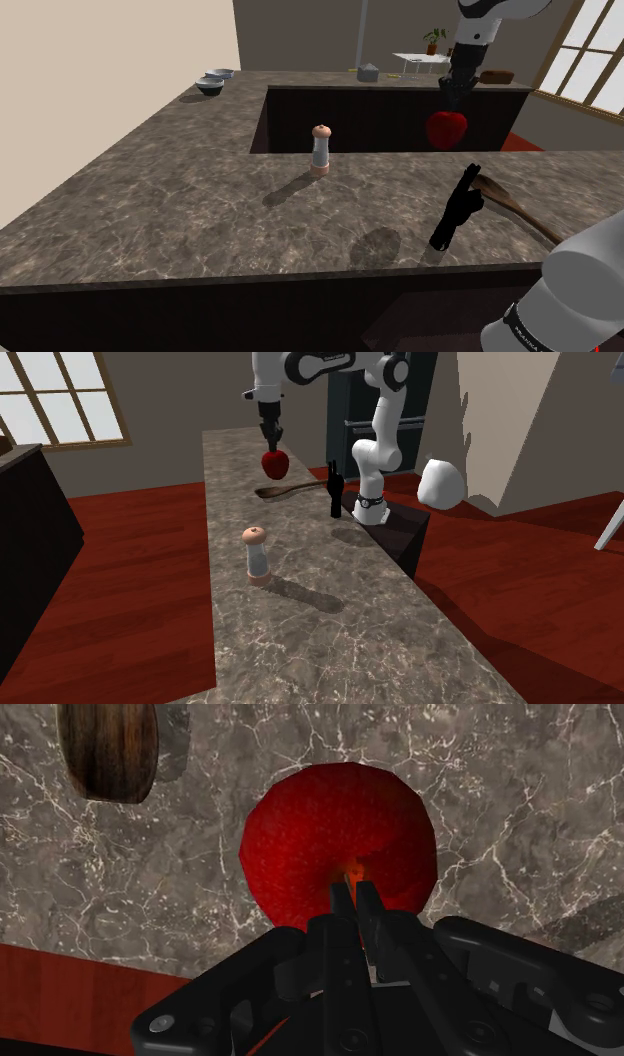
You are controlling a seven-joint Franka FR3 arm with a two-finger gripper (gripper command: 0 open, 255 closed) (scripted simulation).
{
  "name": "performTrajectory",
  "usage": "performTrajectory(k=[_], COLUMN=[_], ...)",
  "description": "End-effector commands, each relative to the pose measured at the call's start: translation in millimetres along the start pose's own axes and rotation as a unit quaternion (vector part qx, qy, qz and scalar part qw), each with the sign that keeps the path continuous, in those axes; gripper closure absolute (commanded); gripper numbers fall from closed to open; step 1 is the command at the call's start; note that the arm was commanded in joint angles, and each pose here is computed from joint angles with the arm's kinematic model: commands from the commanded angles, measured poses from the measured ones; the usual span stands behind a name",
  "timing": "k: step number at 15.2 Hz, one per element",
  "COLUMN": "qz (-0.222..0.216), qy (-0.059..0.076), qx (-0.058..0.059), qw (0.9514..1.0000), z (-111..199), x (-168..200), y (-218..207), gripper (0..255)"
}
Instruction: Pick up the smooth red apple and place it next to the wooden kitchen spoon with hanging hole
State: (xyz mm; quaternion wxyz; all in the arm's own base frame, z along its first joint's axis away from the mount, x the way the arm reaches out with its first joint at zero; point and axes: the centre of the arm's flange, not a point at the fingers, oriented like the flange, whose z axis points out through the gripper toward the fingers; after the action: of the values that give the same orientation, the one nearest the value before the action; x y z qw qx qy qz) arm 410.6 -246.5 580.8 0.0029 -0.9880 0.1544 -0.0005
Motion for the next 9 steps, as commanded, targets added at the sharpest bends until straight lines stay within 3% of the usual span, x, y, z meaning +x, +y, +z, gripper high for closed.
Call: performTrajectory(k=[1,9], qz=[-0.001,-0.001], qy=[0.000,0.000], qx=[0.000,0.000], qw=[1.0000,1.0000], z=[0.6,-0.2], x=[-8.4,-38.9], y=[26.6,127.7], gripper=[255,255])
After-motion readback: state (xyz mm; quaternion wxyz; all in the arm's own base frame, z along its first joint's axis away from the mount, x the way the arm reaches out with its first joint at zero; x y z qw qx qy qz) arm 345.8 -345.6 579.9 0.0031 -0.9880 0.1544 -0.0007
